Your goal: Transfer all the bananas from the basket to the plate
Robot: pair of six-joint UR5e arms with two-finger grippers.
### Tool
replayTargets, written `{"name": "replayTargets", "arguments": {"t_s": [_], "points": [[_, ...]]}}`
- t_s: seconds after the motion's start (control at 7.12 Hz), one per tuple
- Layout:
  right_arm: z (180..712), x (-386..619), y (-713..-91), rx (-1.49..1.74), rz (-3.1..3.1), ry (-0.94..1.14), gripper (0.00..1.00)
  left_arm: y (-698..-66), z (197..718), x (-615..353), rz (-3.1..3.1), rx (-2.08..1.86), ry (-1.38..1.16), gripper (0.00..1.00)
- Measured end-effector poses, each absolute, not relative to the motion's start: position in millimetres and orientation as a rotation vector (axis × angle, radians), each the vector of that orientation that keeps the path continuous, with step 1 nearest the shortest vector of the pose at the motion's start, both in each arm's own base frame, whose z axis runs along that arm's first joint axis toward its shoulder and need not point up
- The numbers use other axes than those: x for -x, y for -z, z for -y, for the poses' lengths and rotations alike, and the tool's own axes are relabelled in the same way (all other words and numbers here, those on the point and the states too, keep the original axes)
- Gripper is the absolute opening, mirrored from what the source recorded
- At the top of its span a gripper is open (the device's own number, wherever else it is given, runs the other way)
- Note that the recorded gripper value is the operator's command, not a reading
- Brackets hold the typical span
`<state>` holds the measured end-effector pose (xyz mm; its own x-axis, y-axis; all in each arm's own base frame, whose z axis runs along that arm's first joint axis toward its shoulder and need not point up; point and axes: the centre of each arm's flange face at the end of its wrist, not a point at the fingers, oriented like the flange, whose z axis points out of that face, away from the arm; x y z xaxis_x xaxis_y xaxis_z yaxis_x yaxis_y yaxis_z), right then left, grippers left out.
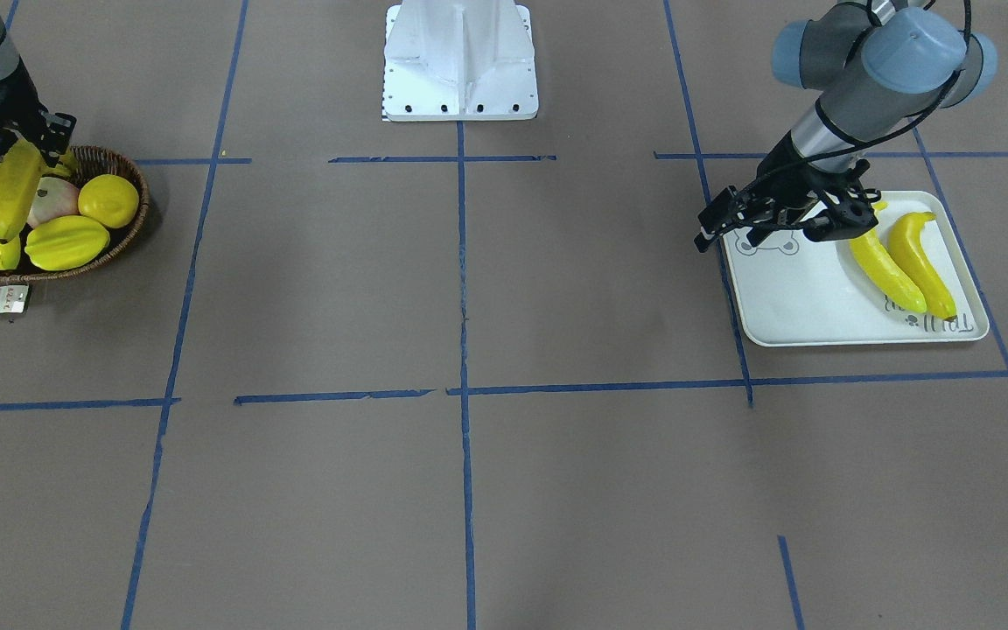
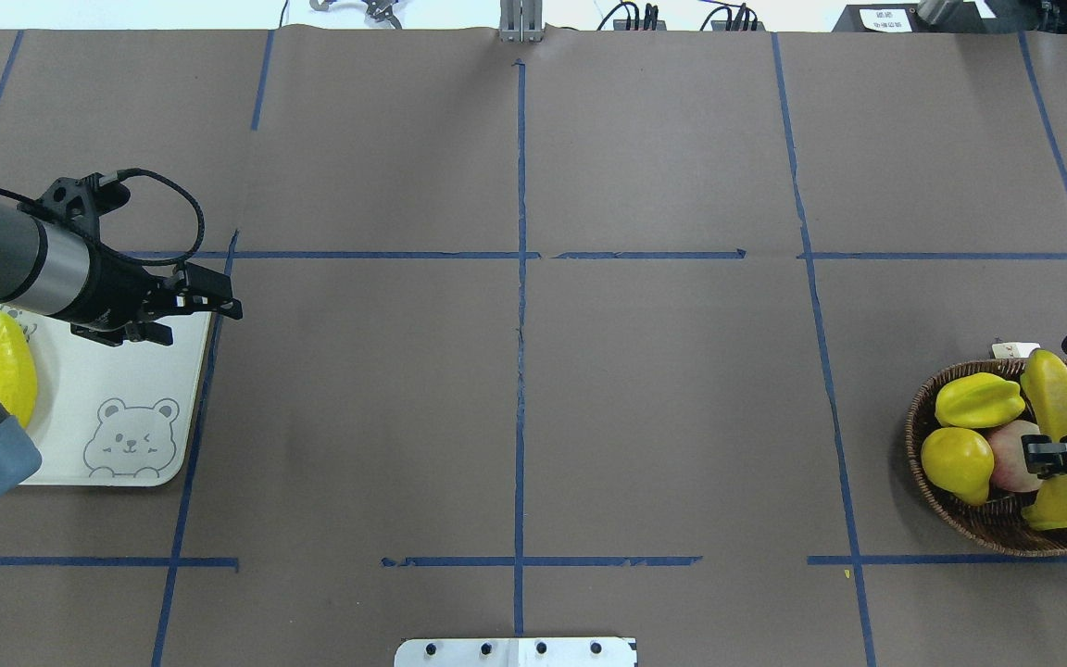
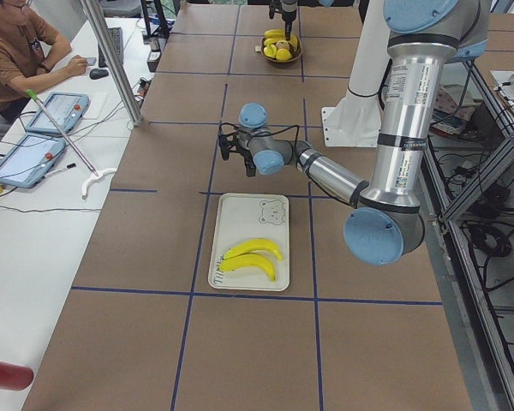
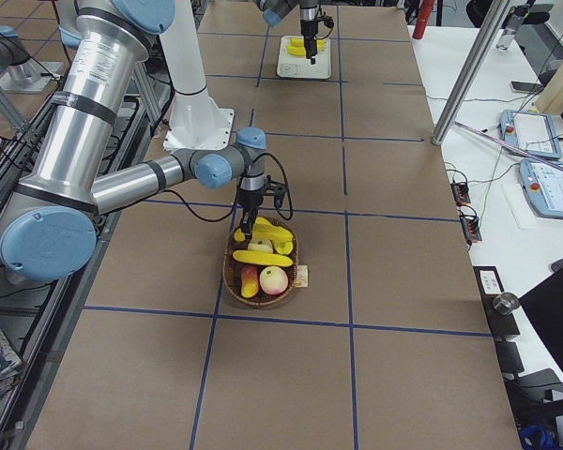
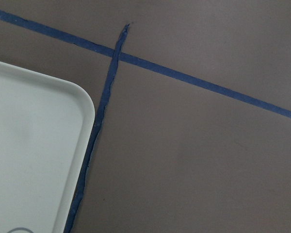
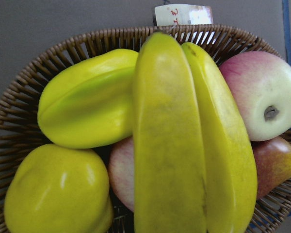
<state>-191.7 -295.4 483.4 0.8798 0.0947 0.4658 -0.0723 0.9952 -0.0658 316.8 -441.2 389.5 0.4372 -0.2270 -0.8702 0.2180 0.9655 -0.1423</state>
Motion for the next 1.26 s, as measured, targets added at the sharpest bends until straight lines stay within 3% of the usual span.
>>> {"name": "replayTargets", "arguments": {"t_s": [0.56, 0.98, 1.26], "points": [[344, 137, -392, 0.001, 0.782, -0.003, 0.01, -376, 444, -323, -1.105, -0.001, 0.263, 1.0], [402, 201, -292, -0.082, 1.0, 0.142, 0.01, -316, 456, -335, -1.198, -0.033, 0.251, 1.0], [400, 278, -220, -0.082, 1.079, 0.202, 0.01, -262, 450, -351, -1.293, -0.031, 0.239, 0.99]]}}
